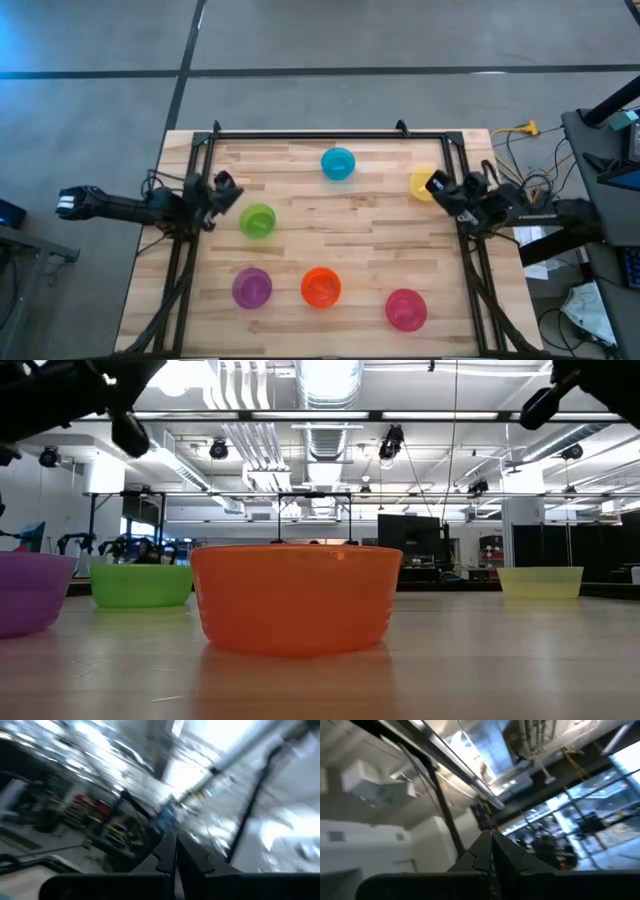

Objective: Nest bowls inside each other
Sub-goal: Stack the pink bowl on top of the orange bowl

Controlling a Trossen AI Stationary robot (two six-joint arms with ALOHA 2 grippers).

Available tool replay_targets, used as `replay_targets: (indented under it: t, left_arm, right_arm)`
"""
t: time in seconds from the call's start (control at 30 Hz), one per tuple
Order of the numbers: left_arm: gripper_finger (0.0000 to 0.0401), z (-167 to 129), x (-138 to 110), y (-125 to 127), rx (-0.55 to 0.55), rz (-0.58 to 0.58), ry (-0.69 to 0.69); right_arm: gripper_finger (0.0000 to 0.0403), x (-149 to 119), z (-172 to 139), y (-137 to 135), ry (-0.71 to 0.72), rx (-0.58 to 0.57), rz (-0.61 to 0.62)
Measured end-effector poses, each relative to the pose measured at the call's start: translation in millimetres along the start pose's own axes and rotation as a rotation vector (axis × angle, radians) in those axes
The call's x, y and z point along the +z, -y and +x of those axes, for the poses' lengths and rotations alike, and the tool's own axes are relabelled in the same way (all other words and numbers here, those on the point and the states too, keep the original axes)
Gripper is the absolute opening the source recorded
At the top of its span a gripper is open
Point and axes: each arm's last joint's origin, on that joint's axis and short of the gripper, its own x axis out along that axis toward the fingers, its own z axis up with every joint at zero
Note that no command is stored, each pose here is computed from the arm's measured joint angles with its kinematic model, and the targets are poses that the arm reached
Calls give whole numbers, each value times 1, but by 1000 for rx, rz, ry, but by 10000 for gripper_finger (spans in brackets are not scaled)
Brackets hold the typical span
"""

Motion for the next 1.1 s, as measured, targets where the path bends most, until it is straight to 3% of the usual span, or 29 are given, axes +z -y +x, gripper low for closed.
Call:
replay_targets:
  t: [0.17,0.37,0.53,0.6,0.67,0.73,0.8,0.87,1.0,1.1]
  left_arm:
    - [0,26,3,7,-18,62,-50]
    - [0,73,4,15,-8,215,-102]
    - [0,102,-7,15,-19,226,-162]
    - [0,108,-18,15,-102,216,-241]
    - [0,109,-30,18,-255,192,-340]
    - [0,108,-40,26,-413,160,-409]
    - [0,102,-51,34,-509,134,-474]
    - [0,98,-61,43,-565,152,-507]
    - [0,94,-62,64,-649,154,-531]
    - [0,86,-67,76,-625,140,-630]
  right_arm:
    - [9,-4,25,-9,20,-20,-135]
    - [9,-1,91,-22,-47,4,-255]
    - [9,2,149,-27,-39,6,-264]
    - [9,-3,169,-27,-98,12,-225]
    - [9,-15,188,-28,-252,130,-191]
    - [9,-33,200,-32,-465,329,-134]
    - [9,-55,207,-41,-647,526,-42]
    - [9,-84,209,-54,-776,643,29]
    - [9,-139,206,-78,-911,727,60]
    - [9,-170,203,-91,-1020,684,84]
